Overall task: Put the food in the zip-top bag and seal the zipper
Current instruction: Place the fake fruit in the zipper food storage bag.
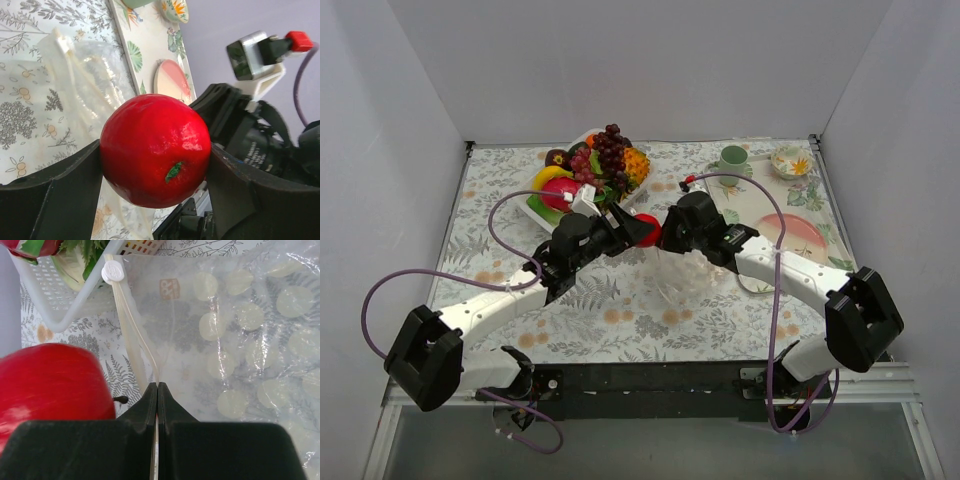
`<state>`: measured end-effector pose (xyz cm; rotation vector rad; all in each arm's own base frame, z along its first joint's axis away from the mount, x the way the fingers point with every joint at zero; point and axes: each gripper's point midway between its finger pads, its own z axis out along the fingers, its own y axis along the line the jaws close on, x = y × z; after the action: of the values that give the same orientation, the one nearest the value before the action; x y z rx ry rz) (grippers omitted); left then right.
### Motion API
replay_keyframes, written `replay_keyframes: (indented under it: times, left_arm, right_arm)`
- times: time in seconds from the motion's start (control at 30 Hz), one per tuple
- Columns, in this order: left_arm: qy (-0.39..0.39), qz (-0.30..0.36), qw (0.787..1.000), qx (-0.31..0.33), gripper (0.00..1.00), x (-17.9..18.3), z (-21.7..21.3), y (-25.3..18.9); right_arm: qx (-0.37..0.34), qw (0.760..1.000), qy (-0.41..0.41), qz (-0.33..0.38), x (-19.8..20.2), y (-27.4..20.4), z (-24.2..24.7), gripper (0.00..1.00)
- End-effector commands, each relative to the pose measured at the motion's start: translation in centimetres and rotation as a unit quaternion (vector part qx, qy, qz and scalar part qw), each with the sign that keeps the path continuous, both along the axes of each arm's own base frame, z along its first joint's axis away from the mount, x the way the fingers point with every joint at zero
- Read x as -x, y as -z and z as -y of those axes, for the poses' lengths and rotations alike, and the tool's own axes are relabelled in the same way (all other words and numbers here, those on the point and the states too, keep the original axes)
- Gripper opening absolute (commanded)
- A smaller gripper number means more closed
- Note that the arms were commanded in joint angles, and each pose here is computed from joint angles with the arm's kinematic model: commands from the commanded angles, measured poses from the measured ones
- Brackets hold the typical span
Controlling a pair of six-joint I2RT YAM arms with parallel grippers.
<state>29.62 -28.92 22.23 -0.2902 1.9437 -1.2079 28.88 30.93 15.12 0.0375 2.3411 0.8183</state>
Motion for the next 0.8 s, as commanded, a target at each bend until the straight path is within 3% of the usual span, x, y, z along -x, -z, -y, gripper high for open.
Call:
replay_keyframes:
  times: [0.0,0.3,0.77]
  left_arm:
    - [-0.01,0.028,0.999,0.024,0.2,0.3,-0.1,-1.2]
    - [-0.026,0.021,0.999,0.0,0.2,0.2,-0.5,0.6]
    - [-0.029,-0.047,0.992,-0.112,0.19,-0.5,0.5,5.2]
  right_arm:
    - [-0.054,0.998,0.016,0.032,-0.5,-3.6,0.0,0.01]
    - [-0.072,0.997,0.016,0.031,0.0,-4.5,0.3,0.01]
    - [-0.065,0.996,0.025,0.052,-0.1,-6.0,1.1,0.01]
